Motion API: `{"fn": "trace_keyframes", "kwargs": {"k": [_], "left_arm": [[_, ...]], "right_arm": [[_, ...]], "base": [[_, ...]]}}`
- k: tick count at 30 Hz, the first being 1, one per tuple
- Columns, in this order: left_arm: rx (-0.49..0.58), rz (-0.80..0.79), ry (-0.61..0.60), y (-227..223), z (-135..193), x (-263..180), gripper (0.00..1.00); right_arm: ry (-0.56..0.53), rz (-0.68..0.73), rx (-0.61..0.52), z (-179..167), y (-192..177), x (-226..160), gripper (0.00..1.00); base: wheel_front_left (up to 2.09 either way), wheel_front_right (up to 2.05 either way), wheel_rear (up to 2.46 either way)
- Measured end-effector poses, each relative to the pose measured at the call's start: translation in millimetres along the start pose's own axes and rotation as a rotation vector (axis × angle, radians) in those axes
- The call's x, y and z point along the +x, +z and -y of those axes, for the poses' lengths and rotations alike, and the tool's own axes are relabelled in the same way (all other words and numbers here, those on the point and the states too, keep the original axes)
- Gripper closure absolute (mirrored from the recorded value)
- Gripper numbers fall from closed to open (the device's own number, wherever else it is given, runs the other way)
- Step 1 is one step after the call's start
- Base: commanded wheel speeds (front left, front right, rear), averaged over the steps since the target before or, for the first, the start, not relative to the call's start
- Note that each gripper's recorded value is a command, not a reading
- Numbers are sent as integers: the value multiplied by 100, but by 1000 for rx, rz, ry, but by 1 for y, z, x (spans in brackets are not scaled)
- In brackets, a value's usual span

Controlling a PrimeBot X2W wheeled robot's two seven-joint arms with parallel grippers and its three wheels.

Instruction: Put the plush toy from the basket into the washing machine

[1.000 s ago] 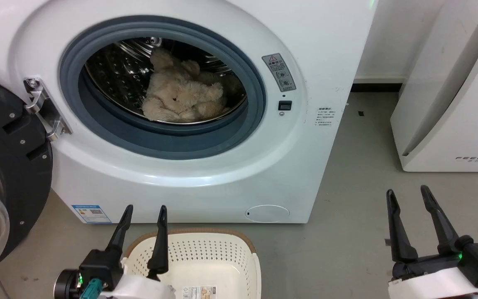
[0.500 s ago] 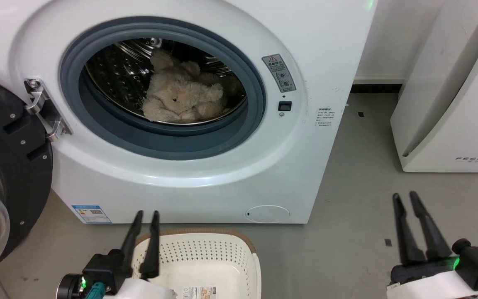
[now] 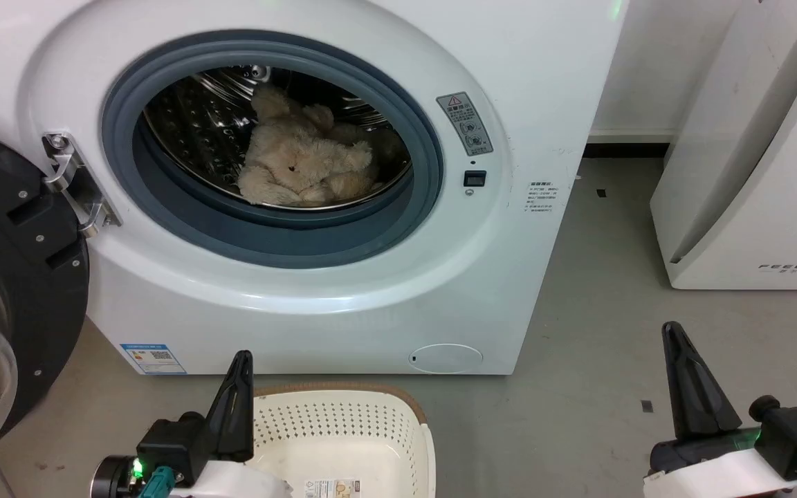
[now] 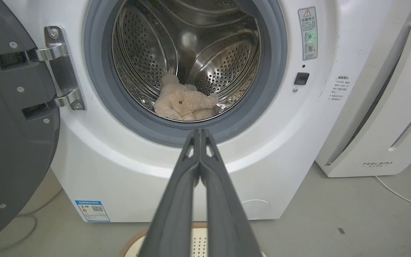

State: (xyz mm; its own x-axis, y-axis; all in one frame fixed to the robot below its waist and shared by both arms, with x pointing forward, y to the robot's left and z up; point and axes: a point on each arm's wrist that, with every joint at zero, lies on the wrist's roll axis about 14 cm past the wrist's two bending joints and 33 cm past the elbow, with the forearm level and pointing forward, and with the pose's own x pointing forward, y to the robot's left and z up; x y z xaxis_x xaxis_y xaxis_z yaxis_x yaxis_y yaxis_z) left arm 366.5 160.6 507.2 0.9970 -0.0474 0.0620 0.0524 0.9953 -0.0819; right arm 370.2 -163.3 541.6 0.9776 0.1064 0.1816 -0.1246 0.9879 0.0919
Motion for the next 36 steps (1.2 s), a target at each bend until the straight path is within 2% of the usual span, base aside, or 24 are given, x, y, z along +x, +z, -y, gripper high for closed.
{"fn": "trace_keyframes", "kwargs": {"k": [36], "left_arm": [[42, -24, 9, 4, -4, 1, 100]], "right_arm": [[7, -66, -41, -1, -7, -2, 100]], "base": [[0, 0, 0]]}}
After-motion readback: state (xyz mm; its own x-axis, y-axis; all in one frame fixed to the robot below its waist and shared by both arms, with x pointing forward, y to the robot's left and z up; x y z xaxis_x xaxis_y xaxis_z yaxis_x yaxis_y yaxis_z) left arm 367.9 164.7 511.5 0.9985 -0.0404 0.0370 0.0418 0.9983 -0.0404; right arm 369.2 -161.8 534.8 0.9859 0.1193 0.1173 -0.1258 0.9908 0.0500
